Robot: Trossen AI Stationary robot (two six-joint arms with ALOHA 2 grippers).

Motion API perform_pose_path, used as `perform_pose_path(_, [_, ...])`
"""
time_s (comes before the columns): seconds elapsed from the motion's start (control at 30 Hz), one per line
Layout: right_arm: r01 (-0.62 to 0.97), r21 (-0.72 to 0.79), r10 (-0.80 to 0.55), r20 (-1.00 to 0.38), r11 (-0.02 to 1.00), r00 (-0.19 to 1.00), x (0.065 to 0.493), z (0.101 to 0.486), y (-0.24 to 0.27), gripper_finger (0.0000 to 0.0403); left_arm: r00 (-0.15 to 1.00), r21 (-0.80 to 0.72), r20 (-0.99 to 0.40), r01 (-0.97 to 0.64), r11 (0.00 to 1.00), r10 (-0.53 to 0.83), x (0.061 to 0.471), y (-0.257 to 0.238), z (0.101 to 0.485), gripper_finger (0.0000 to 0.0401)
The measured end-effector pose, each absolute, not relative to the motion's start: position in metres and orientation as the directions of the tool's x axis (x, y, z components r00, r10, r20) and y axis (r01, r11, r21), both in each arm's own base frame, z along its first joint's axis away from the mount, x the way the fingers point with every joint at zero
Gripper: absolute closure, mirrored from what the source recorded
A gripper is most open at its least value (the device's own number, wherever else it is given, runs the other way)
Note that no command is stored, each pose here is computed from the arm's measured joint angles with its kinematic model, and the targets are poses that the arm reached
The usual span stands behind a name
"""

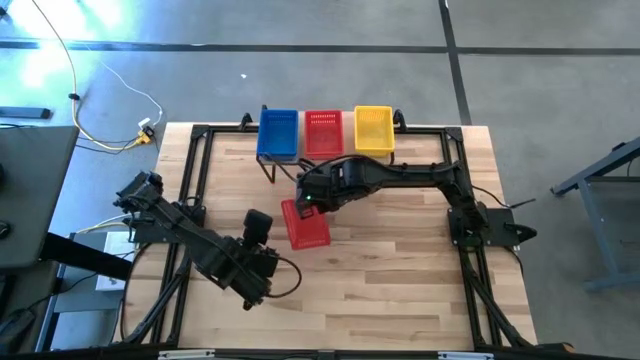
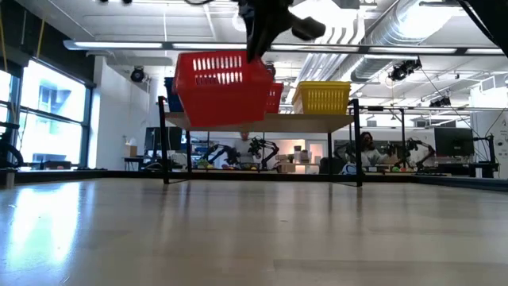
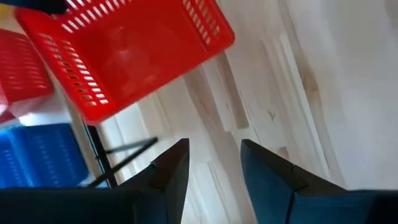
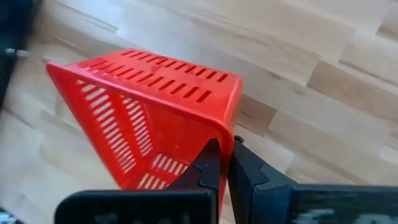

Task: Stack baskets on shelf by color
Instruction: Stack the red basket into the other red baskets on the shelf

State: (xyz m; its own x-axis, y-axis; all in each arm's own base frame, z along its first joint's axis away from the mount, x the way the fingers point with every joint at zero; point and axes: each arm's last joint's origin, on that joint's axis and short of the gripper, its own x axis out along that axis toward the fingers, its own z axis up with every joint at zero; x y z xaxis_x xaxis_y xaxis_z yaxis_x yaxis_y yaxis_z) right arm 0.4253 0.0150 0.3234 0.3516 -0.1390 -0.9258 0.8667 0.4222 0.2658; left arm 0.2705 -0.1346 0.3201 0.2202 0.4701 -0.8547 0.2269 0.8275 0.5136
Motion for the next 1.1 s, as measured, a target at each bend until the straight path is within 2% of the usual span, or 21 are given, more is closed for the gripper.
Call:
perform_pose_path(0.27, [0.819, 0.308, -0.170, -0.885, 0.485, 0.434, 0.411, 0.371, 0.003, 0.0402, 0.343, 0.491, -0.838, 0.132, 0.861, 0.425, 0.255, -0.112, 0.361, 0.0268])
perform_pose_path(0.4, [0.816, 0.335, -0.194, -0.863, 0.471, 0.466, 0.394, 0.389, -0.018, 0.0402, 0.373, 0.471, -0.827, 0.051, 0.881, 0.421, 0.245, -0.090, 0.378, 0.0268])
perform_pose_path(0.57, [0.797, 0.337, -0.242, -0.830, 0.501, 0.503, 0.382, 0.407, -0.050, 0.0402, 0.409, 0.435, -0.808, -0.073, 0.898, 0.424, 0.233, -0.059, 0.397, 0.0268])
perform_pose_path(0.9, [0.750, 0.390, -0.255, -0.772, 0.534, 0.583, 0.357, 0.425, -0.133, 0.0403, 0.404, 0.335, -0.819, -0.239, 0.911, 0.407, 0.216, 0.000, 0.416, 0.0268])
perform_pose_path(1.1, [0.718, 0.461, -0.207, -0.748, 0.521, 0.630, 0.342, 0.427, -0.175, 0.0403, 0.387, 0.298, -0.827, -0.316, 0.901, 0.409, 0.213, 0.026, 0.418, 0.0268])
